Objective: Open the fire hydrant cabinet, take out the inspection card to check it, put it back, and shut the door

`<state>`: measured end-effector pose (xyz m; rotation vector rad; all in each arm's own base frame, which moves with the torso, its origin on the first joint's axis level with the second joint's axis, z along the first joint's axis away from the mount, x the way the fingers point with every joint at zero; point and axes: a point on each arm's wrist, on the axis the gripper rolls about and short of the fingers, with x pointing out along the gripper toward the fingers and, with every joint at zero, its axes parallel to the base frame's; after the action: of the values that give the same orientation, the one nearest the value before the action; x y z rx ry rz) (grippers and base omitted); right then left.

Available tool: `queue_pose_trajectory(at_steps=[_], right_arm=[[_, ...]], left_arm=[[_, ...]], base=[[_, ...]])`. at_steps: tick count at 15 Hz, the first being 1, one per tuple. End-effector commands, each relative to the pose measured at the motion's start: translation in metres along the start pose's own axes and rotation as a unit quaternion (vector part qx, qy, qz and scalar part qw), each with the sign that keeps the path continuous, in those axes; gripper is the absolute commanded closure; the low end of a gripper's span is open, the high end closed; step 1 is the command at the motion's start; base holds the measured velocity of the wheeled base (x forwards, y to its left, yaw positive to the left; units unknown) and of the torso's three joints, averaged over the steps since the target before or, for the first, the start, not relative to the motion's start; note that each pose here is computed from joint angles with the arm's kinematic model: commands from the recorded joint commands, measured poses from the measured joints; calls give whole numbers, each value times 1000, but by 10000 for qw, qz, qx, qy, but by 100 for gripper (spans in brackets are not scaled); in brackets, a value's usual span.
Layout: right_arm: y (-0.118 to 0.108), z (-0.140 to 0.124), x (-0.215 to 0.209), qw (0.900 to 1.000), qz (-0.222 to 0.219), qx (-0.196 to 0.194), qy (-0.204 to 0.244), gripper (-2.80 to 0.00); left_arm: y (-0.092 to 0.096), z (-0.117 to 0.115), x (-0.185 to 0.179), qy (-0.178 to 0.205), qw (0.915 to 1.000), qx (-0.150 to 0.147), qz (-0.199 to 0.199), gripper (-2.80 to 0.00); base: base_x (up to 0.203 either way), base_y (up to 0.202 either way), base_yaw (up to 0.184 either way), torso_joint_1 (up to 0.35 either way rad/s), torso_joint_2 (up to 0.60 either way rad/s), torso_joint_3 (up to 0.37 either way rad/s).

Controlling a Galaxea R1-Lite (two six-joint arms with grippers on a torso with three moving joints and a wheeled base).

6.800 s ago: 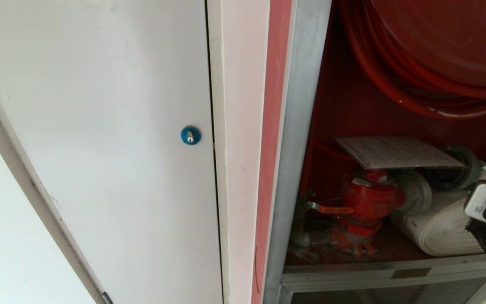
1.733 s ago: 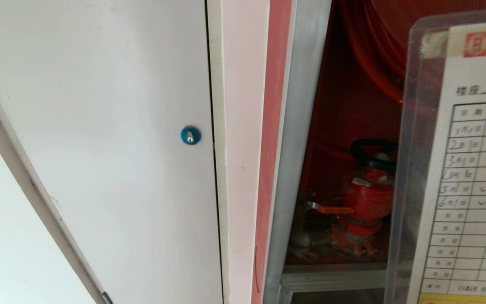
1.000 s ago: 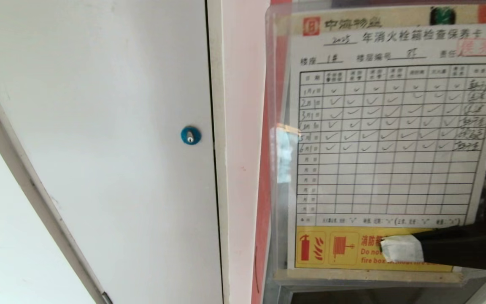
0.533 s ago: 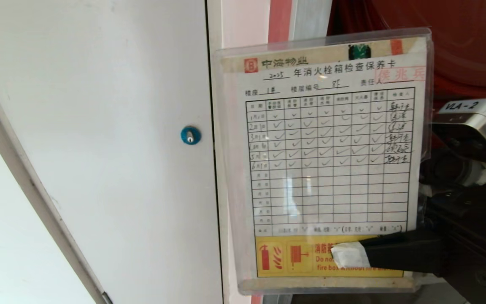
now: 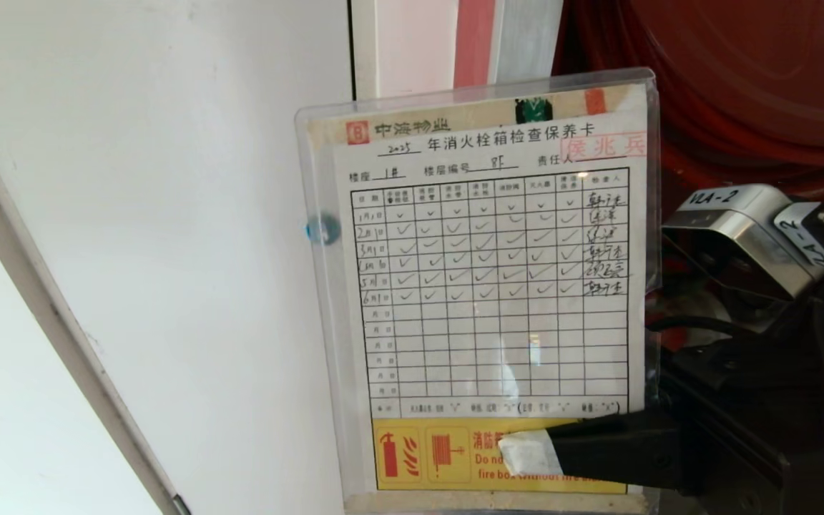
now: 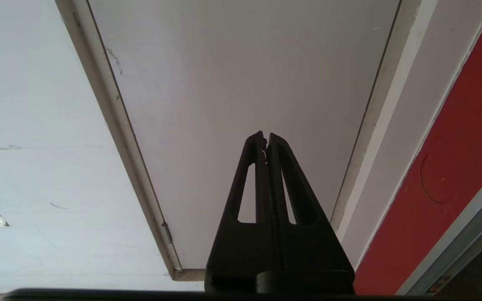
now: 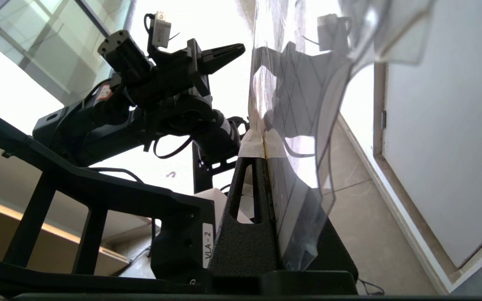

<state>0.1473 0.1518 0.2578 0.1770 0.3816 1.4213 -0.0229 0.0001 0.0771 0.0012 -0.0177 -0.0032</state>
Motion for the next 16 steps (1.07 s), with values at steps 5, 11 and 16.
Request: queue_pose_trajectory(at_steps=[5,11,16], right_arm=[[6,-2,-1,9999,116,38,-11,0],[16,-1,-5,9995,261,167,-71,0],[25,1,-4,9987,471,193,-64,0]], left_arm=[[0,-3,1,59,10000,1,1,0],[0,-3,1,58,10000,1,1,0],[0,-3,1,58,10000,1,1,0]], base=[[0,0,0,0,0,0],[0,0,0,0,0,0],[0,0,0,0,0,0]])
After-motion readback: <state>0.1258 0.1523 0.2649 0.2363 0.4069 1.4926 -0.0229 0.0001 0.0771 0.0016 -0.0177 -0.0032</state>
